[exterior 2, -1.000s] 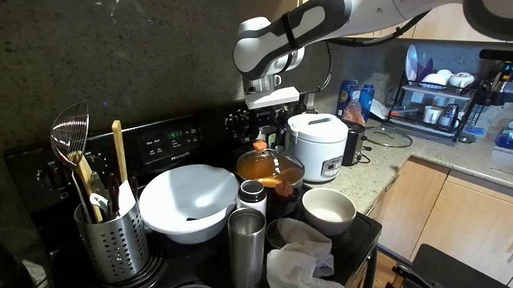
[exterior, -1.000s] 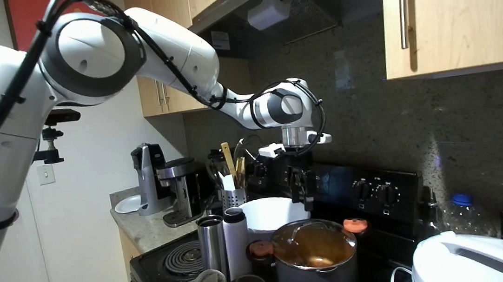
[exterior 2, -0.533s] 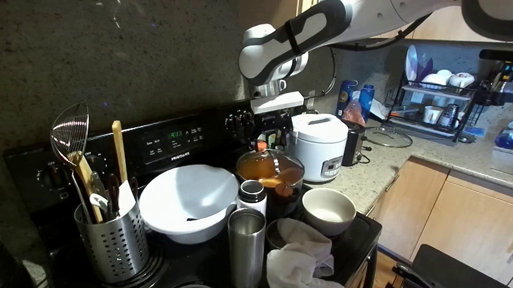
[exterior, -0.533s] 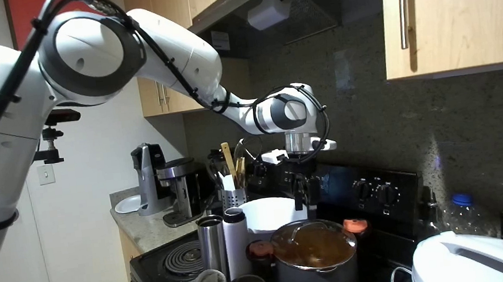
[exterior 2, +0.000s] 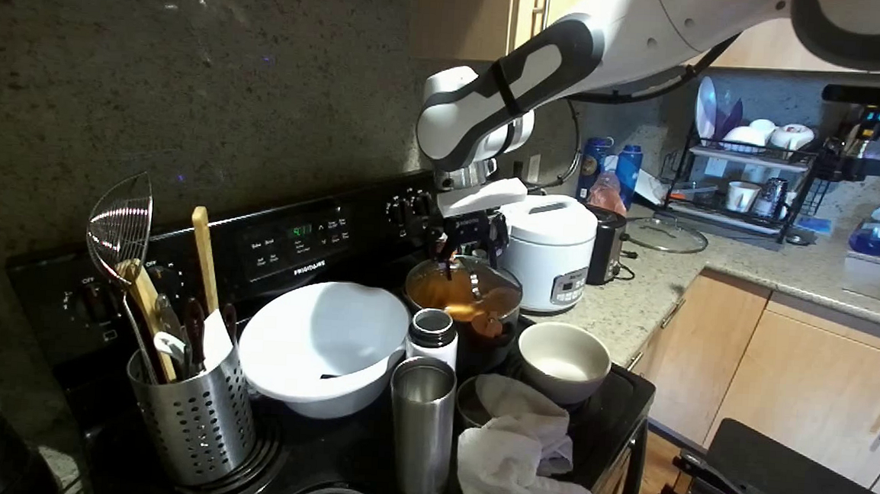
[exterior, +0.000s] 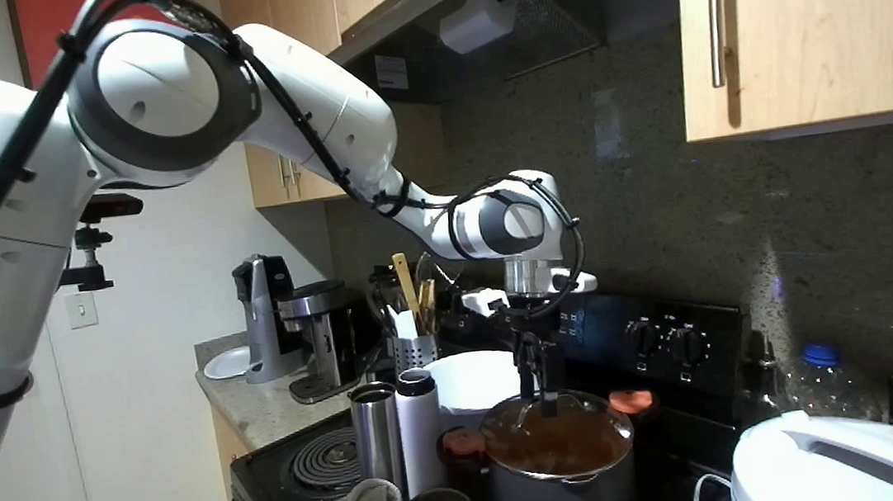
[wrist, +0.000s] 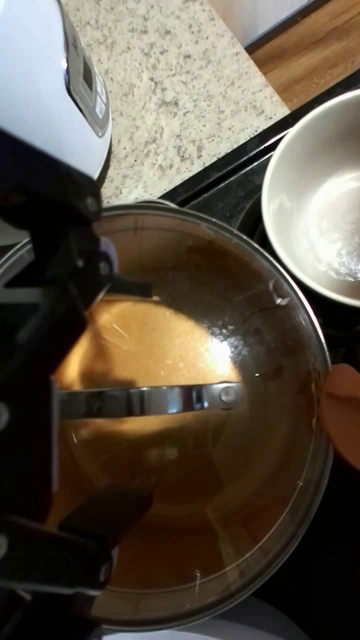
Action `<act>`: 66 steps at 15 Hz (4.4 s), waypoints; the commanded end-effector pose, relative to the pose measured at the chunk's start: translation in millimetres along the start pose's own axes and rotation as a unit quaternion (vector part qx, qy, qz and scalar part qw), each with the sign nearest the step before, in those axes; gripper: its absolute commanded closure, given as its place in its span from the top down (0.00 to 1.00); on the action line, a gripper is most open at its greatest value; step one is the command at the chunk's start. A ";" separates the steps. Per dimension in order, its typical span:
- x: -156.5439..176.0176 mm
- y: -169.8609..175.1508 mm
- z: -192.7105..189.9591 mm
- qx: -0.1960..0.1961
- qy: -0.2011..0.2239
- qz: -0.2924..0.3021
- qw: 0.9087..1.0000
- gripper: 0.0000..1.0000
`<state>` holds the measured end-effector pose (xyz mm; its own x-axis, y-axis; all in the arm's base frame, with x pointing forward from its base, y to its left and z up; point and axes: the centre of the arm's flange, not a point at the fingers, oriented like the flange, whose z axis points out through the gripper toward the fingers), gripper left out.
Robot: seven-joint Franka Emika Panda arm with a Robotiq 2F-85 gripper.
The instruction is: Move the pot to the front left plate
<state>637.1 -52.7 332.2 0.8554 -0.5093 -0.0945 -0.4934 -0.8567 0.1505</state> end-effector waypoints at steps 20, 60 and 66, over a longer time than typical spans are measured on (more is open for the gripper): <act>-17.7 -11.0 -22.9 0.038 0.058 0.009 0.998 0.04; -13.5 -11.6 -169.4 0.041 0.125 0.032 0.991 0.04; -26.1 -20.1 -202.6 0.039 0.143 0.030 0.989 0.04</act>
<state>661.6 -14.8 482.2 0.8407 -0.5199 0.1515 -0.5337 -0.8429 0.0692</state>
